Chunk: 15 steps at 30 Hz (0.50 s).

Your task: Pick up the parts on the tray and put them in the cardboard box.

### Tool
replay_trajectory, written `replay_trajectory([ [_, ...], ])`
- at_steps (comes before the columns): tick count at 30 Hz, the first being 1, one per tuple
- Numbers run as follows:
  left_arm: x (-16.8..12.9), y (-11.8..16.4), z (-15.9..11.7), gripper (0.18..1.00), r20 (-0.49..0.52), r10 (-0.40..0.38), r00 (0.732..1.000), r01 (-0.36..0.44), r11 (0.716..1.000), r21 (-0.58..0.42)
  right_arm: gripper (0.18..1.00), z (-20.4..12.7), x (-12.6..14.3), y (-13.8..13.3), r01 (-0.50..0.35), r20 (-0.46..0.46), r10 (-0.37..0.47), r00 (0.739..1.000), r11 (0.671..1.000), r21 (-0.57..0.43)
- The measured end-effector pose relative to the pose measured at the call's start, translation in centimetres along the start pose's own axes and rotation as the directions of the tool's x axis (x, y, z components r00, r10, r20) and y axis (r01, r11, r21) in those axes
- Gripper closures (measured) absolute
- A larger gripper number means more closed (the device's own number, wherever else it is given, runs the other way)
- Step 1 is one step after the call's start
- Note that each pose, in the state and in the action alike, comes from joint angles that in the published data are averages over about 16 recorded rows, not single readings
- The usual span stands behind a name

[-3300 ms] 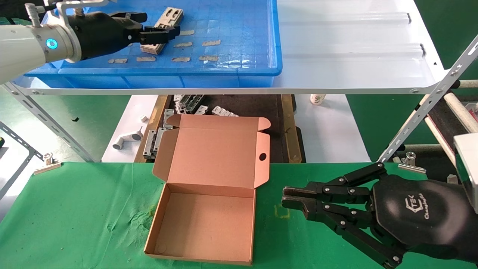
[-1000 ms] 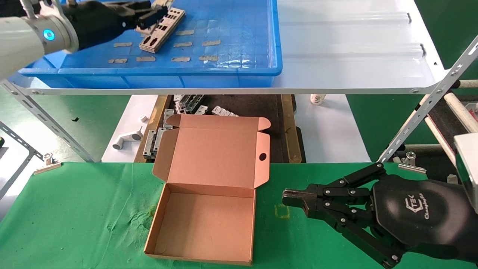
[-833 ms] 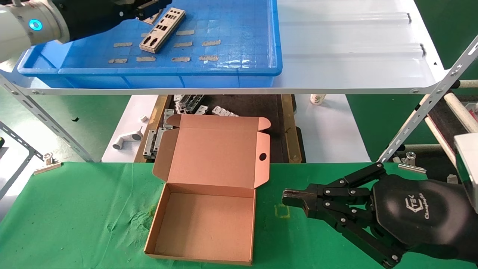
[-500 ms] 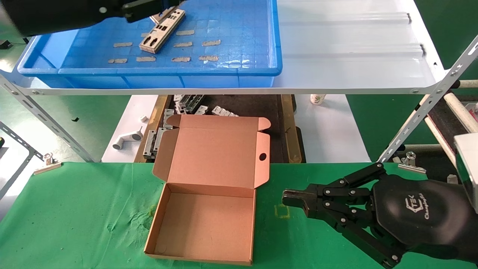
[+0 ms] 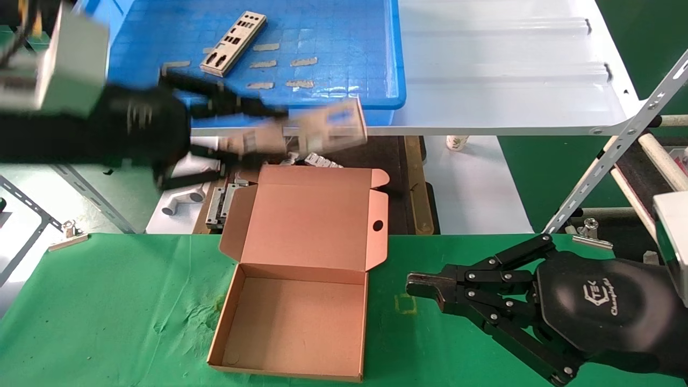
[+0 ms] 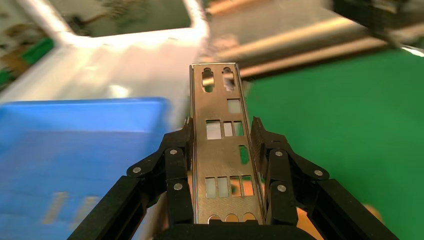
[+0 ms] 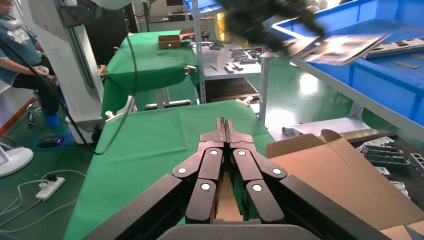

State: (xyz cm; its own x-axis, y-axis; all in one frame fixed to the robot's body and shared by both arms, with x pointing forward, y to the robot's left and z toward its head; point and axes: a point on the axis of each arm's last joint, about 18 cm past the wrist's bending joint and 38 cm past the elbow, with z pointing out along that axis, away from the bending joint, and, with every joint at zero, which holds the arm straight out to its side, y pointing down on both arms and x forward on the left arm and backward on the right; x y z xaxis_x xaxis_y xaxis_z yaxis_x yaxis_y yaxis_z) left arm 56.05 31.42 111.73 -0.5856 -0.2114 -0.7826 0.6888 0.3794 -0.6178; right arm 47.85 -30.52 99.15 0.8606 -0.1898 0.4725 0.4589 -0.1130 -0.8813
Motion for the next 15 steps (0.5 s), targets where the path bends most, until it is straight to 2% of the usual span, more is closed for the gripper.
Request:
replay_trajectory([
  [6,4.9,3.2,0.9,0.743,-0.119,0.021,0.993,-0.031,0.996,-0.085,0.988,0.0,0.0,0.0,0.0,0.0,0.0,1.0,1.0,0.0],
  [15,10.3,10.6,4.3,0.744,-0.232,0.003,0.973,-0.061,0.968,-0.243,0.988,0.0,0.0,0.0,0.0,0.0,0.0,1.0,1.0,0.0],
])
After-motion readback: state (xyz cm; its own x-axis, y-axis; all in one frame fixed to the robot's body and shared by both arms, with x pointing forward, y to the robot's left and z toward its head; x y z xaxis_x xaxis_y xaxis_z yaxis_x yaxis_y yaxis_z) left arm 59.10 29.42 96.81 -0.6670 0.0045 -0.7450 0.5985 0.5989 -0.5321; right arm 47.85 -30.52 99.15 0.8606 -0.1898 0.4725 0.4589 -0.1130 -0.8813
